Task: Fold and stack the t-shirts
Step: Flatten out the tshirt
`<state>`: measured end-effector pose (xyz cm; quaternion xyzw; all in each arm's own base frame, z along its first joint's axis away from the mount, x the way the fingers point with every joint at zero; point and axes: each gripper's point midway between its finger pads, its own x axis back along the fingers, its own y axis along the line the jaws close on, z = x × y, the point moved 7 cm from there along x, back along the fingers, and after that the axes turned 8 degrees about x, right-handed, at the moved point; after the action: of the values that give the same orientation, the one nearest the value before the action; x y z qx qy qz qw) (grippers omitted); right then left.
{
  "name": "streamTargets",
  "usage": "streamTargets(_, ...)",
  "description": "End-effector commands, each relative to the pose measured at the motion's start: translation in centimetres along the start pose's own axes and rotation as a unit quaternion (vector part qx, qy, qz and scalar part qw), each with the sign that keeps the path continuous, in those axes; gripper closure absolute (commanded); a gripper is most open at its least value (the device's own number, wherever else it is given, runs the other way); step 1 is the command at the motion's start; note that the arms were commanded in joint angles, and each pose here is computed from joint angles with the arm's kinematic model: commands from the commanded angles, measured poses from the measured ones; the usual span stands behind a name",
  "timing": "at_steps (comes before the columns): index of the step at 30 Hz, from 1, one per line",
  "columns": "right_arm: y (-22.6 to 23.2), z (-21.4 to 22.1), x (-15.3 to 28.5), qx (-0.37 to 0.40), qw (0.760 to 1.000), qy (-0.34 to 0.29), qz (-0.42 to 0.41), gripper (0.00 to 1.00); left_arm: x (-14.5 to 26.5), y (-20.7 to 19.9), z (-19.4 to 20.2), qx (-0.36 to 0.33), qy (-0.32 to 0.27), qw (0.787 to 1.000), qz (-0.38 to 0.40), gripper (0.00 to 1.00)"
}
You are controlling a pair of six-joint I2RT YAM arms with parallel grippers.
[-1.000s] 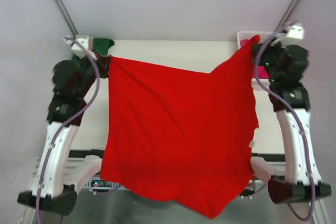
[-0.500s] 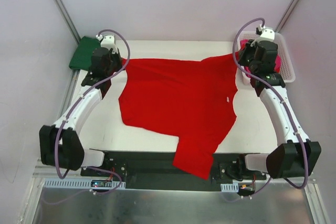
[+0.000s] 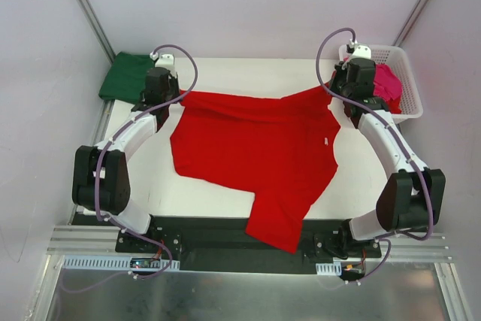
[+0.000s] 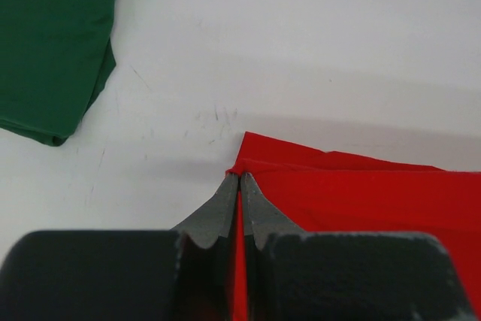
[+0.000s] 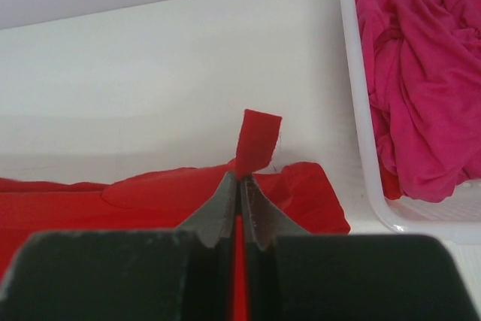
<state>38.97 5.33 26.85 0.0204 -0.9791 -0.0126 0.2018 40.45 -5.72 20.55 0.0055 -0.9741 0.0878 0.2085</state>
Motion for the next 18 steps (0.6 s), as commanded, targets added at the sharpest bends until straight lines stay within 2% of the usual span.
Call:
streamTargets(1,0.1,-3.1,-1.1,0.008,0.998,-0.055,0.017,0.98,-1.3,0.3,-3.2,-0.012,-0.056,0.998,-0.02,1.0)
streamTargets(6,-0.3,-2.9,-4.0,0.015,0.998,-0.042,0.047,0.98,-4.1,0.1,-3.8,-0.019,-0.057,0.998,-0.032,1.0)
streamTargets(18,-1.2,-2.4,-11.1,0.046,0.985,-0.063,0.151,0.98,-12.2,-1.0,-5.5,-0.039,-0.076,0.996,-0.033,1.0)
